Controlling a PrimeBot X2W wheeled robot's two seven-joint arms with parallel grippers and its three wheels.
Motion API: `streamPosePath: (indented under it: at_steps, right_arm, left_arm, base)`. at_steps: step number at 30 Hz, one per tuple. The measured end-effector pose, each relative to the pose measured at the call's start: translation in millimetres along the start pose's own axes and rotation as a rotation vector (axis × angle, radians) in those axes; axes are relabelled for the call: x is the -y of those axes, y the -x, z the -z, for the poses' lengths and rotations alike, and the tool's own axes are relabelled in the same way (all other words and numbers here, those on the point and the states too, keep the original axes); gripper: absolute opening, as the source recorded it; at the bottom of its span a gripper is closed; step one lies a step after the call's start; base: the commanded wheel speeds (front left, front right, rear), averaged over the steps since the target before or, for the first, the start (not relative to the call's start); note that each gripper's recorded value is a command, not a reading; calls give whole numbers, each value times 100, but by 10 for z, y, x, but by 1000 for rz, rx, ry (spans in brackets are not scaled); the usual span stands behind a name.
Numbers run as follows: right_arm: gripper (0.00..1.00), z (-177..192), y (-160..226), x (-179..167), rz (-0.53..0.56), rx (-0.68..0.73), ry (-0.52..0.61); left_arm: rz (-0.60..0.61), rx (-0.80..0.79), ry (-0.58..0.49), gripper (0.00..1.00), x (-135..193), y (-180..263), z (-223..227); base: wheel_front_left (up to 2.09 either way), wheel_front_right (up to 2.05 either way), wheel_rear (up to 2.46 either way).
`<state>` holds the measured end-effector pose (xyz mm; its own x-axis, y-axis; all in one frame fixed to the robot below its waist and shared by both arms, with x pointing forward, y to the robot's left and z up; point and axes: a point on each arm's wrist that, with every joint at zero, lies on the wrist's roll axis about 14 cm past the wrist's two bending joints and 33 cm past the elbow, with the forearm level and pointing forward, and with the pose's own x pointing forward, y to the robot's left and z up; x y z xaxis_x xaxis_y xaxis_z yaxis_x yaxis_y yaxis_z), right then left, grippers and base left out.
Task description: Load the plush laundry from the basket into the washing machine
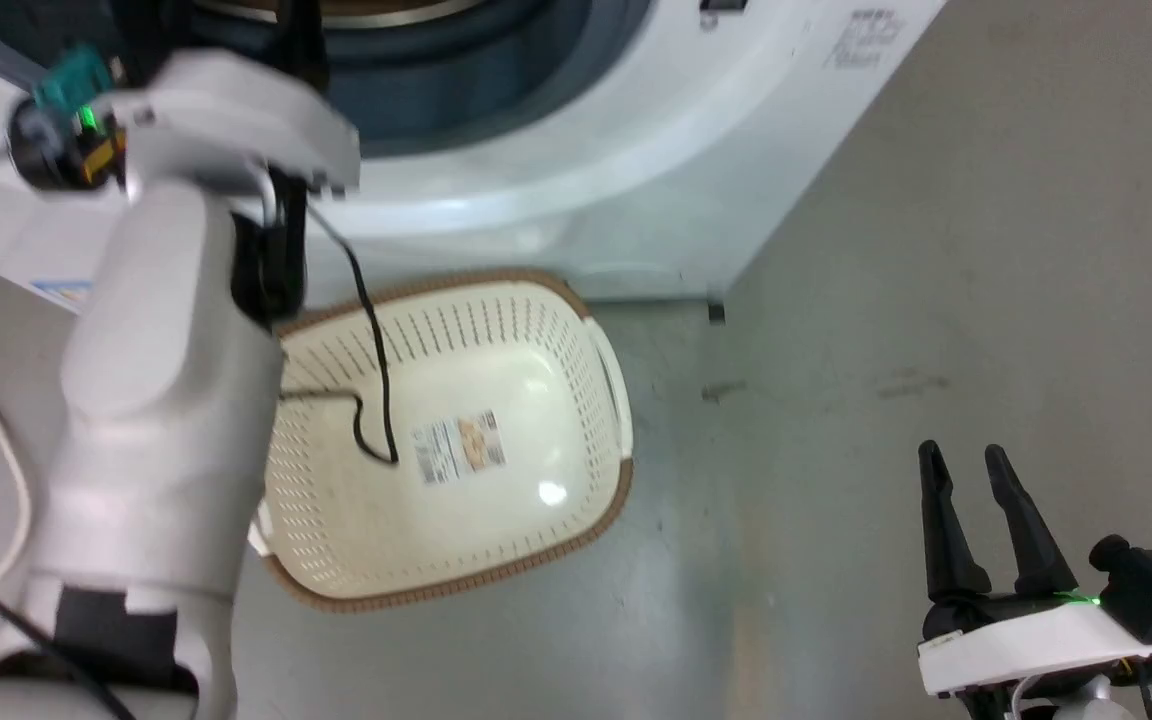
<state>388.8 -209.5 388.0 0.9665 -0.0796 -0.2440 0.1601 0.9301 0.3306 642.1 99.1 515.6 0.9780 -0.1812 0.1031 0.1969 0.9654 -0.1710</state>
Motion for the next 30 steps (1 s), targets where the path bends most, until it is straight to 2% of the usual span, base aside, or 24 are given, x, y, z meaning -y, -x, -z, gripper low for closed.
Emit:
streamPosePath:
  at_steps: [10,19,30]
  right_arm:
    - [100,-287,245,-171,-59,81,35]
    - [100,-527,538,-378,-137,163,134]
    - [100,-753,816,-514,-185,233,153]
  left_arm:
    - [-44,49,2,100,-22,656,-417]
    - [-88,85,-26,100,-101,1319,-715]
    - [-125,136,-44,100,-148,1895,-920]
  base:
    - [0,0,0]
    - [0,0,0]
    - [0,0,0]
